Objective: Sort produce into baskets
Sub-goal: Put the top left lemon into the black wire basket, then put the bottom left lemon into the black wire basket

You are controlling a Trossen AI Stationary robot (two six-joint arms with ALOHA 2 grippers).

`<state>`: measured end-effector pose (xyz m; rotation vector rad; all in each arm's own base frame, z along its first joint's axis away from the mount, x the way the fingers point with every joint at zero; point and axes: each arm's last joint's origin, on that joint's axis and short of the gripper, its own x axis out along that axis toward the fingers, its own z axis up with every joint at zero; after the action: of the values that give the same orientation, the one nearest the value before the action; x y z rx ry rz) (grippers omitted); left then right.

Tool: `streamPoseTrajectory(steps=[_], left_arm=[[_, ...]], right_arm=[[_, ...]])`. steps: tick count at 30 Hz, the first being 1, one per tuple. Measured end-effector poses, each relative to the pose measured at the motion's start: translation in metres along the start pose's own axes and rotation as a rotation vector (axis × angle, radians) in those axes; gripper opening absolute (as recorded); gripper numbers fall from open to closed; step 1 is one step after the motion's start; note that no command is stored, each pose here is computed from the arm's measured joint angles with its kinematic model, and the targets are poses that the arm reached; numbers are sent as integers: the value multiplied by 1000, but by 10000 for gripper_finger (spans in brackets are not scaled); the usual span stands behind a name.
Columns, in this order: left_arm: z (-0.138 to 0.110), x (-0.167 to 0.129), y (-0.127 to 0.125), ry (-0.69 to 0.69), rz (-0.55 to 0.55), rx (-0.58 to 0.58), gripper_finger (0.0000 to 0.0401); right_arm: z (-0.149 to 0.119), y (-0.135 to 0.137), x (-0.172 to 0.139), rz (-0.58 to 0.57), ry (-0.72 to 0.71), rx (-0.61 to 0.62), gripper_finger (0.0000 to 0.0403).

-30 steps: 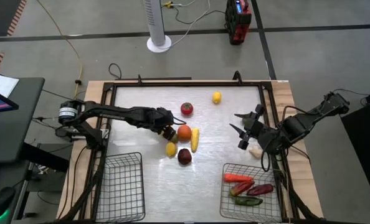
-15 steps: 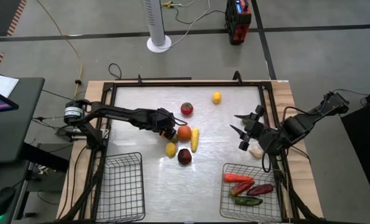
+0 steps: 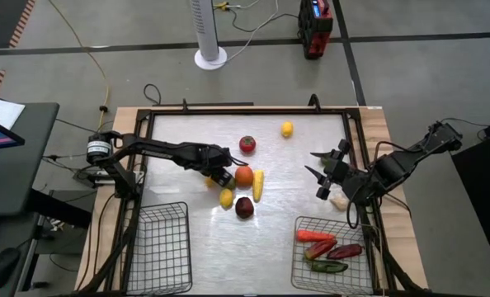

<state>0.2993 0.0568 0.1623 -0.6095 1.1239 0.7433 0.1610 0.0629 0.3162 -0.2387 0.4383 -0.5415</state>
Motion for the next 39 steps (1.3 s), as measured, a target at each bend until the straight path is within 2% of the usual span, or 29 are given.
streamPoseTrajectory(steps=[5,9,12,15,20,27,30,34,39], left_arm=[[0,-1,-1,25,-21,25,122],[7,-8,-5,7,-38,75,81],[14,-19,-9,16,-34,105,68],[21,-35,-12,55,-23,141,71],[17,-54,-20,120,1,245,119],[-7,-55,-35,167,-12,449,236],[-13,-57,-39,167,-18,573,284],[-22,-60,-45,129,43,876,324],[-32,-63,-54,104,69,1305,333]], right_arm=[[0,0,0,0,1,4,225],[0,1,0,0,1,11,225],[0,0,0,0,3,14,225],[-2,0,0,-2,10,13,225],[-2,0,0,-3,13,13,225],[-2,0,0,2,15,11,225],[-2,1,1,2,18,7,225],[-2,3,2,0,22,-1,225],[-3,6,4,-2,28,-18,225]])
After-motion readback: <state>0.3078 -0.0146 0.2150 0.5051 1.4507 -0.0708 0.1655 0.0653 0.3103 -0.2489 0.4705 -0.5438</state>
